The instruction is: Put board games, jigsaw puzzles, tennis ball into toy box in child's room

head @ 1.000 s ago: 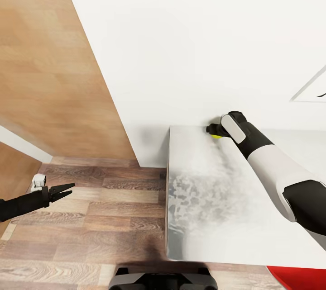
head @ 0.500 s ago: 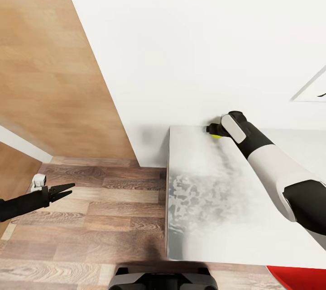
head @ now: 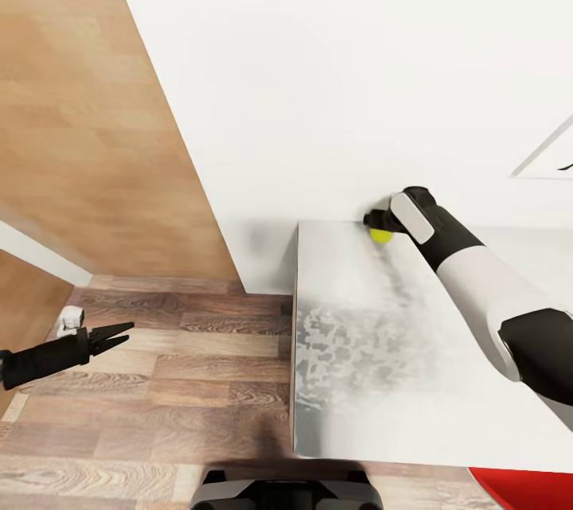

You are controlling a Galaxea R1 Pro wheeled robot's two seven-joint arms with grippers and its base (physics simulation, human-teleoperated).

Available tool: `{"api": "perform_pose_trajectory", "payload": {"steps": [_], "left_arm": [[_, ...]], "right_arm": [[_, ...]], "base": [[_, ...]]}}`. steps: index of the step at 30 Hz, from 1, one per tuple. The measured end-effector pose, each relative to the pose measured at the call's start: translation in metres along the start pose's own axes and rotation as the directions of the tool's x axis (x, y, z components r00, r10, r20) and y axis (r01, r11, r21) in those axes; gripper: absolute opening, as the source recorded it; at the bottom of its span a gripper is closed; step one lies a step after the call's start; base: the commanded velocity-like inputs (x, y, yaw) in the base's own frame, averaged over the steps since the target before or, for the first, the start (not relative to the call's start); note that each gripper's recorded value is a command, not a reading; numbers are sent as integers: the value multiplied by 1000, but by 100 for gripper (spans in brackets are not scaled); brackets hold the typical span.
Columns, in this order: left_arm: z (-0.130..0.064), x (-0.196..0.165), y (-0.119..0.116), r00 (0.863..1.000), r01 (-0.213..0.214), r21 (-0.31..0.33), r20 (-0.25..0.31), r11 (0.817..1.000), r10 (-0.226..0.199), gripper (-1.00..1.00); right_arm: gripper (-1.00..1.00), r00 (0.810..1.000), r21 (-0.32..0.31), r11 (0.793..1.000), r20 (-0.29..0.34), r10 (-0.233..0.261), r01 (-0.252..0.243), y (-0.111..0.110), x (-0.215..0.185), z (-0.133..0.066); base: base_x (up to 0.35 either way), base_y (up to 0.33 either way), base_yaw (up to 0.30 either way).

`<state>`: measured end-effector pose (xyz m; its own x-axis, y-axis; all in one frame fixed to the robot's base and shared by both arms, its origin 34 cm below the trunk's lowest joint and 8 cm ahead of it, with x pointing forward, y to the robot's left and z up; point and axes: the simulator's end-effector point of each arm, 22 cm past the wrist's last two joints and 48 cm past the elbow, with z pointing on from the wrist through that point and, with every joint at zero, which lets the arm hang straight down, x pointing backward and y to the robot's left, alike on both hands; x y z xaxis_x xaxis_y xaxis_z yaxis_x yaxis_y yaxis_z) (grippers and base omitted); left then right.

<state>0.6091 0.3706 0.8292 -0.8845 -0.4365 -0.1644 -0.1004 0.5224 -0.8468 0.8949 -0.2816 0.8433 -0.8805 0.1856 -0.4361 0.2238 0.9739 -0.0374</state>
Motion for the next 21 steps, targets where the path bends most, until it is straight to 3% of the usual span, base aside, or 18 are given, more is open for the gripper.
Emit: {"api": "perform_pose_trajectory", "payload": {"steps": [21], "left_arm": [[3, 0, 3, 1000, 4, -2, 2, 1000, -4, 100]], "right_arm": [[100, 1000, 5, 1000, -10, 1, -1, -1, 3, 2]], "base": [[0, 0, 0]]}}
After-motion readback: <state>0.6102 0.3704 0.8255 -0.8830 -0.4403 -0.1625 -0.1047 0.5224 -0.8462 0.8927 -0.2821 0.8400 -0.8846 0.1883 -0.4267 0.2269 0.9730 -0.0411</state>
